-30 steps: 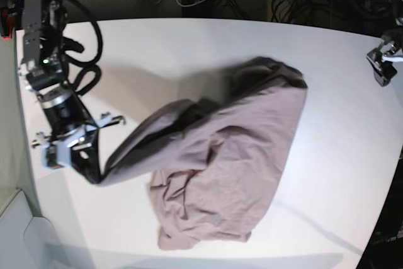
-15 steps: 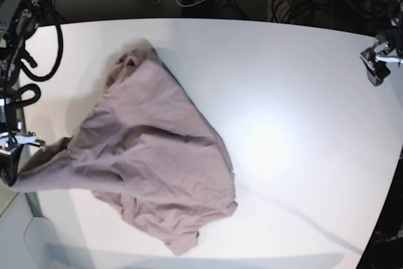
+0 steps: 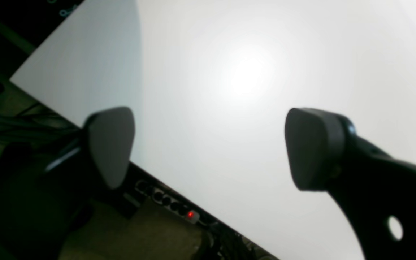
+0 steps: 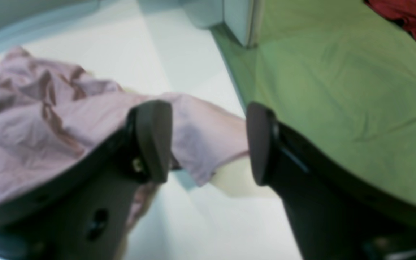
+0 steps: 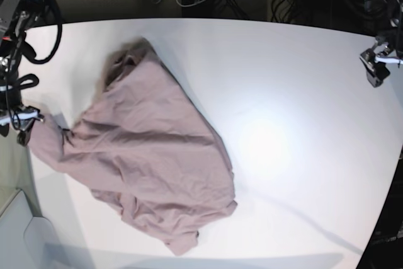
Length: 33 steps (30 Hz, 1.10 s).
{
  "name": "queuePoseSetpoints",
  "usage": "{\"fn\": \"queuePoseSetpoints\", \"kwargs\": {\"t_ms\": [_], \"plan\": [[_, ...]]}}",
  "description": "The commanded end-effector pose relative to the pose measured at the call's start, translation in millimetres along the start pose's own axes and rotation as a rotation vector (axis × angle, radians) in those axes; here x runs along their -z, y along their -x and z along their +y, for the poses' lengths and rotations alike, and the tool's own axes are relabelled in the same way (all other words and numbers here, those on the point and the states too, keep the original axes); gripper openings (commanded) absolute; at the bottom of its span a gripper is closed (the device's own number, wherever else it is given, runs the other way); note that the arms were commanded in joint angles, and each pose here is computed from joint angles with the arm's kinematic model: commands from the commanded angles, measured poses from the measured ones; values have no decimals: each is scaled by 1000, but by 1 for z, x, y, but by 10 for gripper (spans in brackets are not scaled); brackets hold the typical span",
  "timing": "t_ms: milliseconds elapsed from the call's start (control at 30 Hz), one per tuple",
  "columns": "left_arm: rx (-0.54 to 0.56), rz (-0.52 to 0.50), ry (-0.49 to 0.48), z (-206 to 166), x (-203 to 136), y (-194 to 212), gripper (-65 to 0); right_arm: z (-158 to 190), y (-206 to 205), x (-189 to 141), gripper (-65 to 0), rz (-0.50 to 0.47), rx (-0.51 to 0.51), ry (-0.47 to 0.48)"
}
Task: Layout the t-shirt on the table in an organized manner, then fold the t-shirt properly
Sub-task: 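Pull the grasped t-shirt edge away from the bunch with the right gripper, then release the edge and move the right gripper to the bunched fabric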
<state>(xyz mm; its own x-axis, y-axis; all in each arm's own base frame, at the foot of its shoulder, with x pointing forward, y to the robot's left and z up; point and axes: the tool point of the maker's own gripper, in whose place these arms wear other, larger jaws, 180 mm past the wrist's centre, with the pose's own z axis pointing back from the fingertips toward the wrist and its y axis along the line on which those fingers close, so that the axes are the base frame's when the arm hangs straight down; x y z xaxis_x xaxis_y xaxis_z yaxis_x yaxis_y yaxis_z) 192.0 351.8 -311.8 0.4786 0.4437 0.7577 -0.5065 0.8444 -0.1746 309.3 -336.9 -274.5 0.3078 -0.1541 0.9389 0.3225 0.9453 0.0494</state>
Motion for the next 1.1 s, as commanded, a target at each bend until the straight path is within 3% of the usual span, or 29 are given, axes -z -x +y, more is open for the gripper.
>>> {"fn": "queuePoseSetpoints", "kwargs": {"t_ms": [0, 133, 433, 600, 833, 1067], "plan": [[2, -35, 3, -1, -3, -9, 0, 0, -15, -6, -268, -50, -18, -9], [-2, -30, 12, -5, -2, -7, 0, 15, 19, -35, -260, 18, -24, -41], [21, -17, 86, -34, 7, -5, 0, 119, 116, -98, -260, 266, -31, -350], [20, -20, 91, -36, 8, -6, 0, 161, 145, -123, -260, 350, -21, -473], [21, -19, 90, -36, 8, -6, 0, 190, 168, -140, -260, 420, -11, -556], [21, -14, 83, -33, 7, -4, 0, 190, 200, -130, -260, 495, -6, -546]]}}
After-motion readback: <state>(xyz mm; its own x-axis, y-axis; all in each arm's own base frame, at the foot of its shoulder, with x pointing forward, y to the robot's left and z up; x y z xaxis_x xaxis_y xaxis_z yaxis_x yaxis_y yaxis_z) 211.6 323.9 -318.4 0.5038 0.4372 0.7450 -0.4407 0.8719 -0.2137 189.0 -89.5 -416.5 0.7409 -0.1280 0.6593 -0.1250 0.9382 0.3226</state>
